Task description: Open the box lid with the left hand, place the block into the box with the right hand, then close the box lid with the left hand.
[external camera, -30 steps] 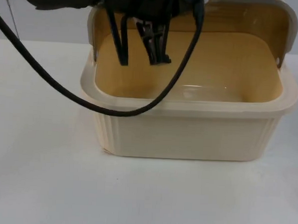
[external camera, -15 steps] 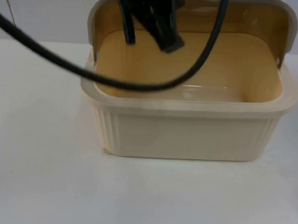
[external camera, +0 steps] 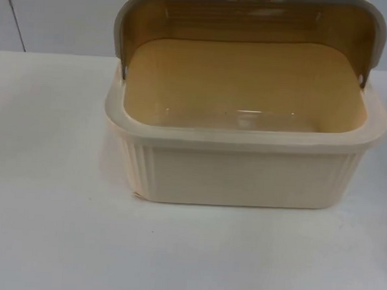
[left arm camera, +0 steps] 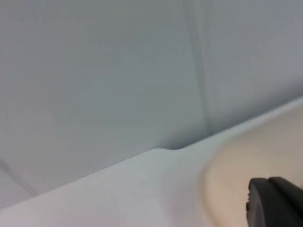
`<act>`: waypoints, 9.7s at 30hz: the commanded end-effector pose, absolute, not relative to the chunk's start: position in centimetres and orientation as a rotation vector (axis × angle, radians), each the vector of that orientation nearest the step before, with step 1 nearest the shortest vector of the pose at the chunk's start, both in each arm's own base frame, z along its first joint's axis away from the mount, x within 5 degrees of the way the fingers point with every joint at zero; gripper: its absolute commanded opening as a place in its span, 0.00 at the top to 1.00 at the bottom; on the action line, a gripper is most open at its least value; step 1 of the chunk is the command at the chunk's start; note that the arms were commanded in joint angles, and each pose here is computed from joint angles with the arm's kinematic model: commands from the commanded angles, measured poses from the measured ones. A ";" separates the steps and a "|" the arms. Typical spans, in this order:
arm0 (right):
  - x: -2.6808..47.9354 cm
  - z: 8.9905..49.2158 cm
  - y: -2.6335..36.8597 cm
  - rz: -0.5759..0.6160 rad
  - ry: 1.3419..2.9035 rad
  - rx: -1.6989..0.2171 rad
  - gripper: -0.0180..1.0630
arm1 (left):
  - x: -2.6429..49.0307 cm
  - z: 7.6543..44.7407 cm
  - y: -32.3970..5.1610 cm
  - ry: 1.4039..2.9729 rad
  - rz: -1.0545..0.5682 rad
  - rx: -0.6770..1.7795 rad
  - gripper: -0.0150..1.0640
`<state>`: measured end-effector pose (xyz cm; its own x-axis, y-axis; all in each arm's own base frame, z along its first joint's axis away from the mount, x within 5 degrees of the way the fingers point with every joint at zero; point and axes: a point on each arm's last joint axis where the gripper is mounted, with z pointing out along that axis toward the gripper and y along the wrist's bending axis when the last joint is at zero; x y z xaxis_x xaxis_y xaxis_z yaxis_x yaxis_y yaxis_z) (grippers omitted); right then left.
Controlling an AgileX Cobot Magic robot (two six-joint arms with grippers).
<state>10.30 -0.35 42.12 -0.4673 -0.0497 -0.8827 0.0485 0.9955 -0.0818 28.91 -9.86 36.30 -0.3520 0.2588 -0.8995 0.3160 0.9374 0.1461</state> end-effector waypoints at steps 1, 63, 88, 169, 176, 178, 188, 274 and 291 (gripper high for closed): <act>10.3 42.4 -0.3 -0.102 2.035 -0.008 0.02 | 28.9 37.0 -8.4 1.953 -0.075 0.313 0.99; 22.3 39.9 3.2 -0.047 2.135 -0.256 0.02 | 20.2 43.7 -1.7 1.834 -0.019 -0.003 0.02; 23.8 25.9 2.1 0.009 2.468 -0.347 0.02 | 20.2 43.7 -1.5 1.833 0.035 0.021 0.02; 20.1 32.3 2.3 -0.032 1.971 -0.323 0.98 | 20.3 44.1 -1.7 1.795 -0.003 0.017 0.02; 19.9 35.3 2.7 0.062 1.952 -0.242 0.98 | 20.3 44.1 -1.7 1.795 -0.003 0.017 0.02; 20.0 36.6 3.5 0.109 1.925 -0.255 0.98 | 20.3 44.1 -1.7 1.795 -0.003 0.017 0.02; 20.1 36.2 9.1 0.295 1.939 -0.468 0.98 | 20.2 44.0 -1.7 1.803 -0.001 0.016 0.02; 26.7 25.9 16.5 0.308 2.126 -0.673 0.10 | 20.2 44.0 -1.7 1.808 -0.001 0.014 0.02; 23.8 29.1 15.1 0.373 2.176 -0.624 0.01 | 20.2 44.0 -1.7 1.808 -0.003 0.013 0.02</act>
<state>23.90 15.21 28.79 -0.5421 -0.3019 -0.7842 -0.5479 0.8345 0.0575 20.36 -1.66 43.73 -0.2415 0.0297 -0.9700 0.0108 0.9996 0.0279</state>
